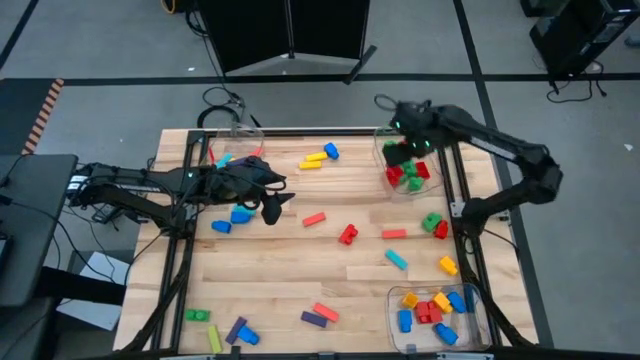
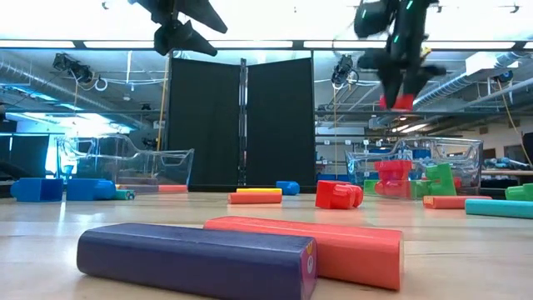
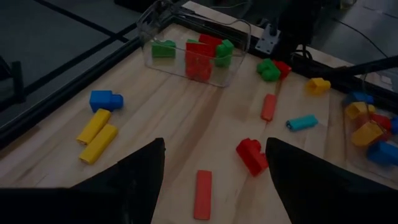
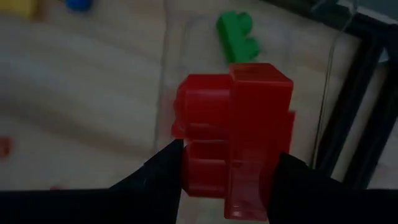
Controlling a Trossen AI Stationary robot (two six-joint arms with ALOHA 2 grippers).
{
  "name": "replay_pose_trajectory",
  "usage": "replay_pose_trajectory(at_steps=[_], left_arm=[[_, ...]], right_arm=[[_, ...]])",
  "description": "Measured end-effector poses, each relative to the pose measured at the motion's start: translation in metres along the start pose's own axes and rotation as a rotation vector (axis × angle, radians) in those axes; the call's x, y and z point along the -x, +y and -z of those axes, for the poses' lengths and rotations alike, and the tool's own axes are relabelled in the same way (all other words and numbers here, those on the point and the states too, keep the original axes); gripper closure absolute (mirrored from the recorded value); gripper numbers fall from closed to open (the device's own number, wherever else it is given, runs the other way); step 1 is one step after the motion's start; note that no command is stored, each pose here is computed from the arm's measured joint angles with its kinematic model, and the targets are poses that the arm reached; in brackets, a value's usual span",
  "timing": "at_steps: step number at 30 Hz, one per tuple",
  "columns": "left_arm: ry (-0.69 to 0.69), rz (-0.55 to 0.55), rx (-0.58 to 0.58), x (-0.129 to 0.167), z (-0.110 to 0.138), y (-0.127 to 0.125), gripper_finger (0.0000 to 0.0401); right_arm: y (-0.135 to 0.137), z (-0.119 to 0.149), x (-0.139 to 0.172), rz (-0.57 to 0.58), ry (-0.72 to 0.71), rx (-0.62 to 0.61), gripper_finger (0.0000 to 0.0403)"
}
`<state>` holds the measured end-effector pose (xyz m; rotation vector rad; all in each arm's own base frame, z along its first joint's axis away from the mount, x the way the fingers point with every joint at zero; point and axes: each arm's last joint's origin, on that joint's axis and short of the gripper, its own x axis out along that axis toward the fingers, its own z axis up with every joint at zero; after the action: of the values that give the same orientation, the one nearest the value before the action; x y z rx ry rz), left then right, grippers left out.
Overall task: Sort blocks by size
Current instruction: Put the red 2 stud game piece into the top right transparent bin, then put the orange block into the top left transparent bin
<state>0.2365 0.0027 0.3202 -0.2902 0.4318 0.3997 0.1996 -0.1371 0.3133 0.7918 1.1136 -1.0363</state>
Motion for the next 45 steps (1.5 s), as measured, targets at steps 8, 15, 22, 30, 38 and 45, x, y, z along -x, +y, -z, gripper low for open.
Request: replay_pose_trajectory(at_steps=[8, 15, 22, 30, 38, 45], left_arm=[[0.001, 0.002, -0.027, 0.000, 0.000, 0.000, 0.0117], [0.006, 0.000, -0.030, 0.000, 0.001, 0.000, 0.0117], [0.018, -0.015, -0.052, -0.001, 0.001, 0.003, 0.0117], [0.019, -0.019, -0.076, -0.001, 0.001, 0.004, 0.0117], [0.017, -0.020, -0.076, -0.001, 0.000, 0.004, 0.0117], [0.005, -0.024, -0.074, -0.001, -0.001, 0.004, 0.0117]], right_arm=[[-0.030, -0.060, -0.064, -0.057, 0.107, -0.134, 0.0225], [-0.035, -0.070, -0.106, -0.016, 0.242, -0.157, 0.0225], [-0.032, -0.070, -0.123, -0.016, 0.321, -0.173, 0.0195], [-0.029, -0.069, -0.123, -0.014, 0.325, -0.166, 0.0140], [-0.026, -0.066, -0.115, -0.006, 0.296, -0.132, 0.0186], [-0.015, -0.045, -0.063, -0.050, 0.191, -0.047, 0.0257]])
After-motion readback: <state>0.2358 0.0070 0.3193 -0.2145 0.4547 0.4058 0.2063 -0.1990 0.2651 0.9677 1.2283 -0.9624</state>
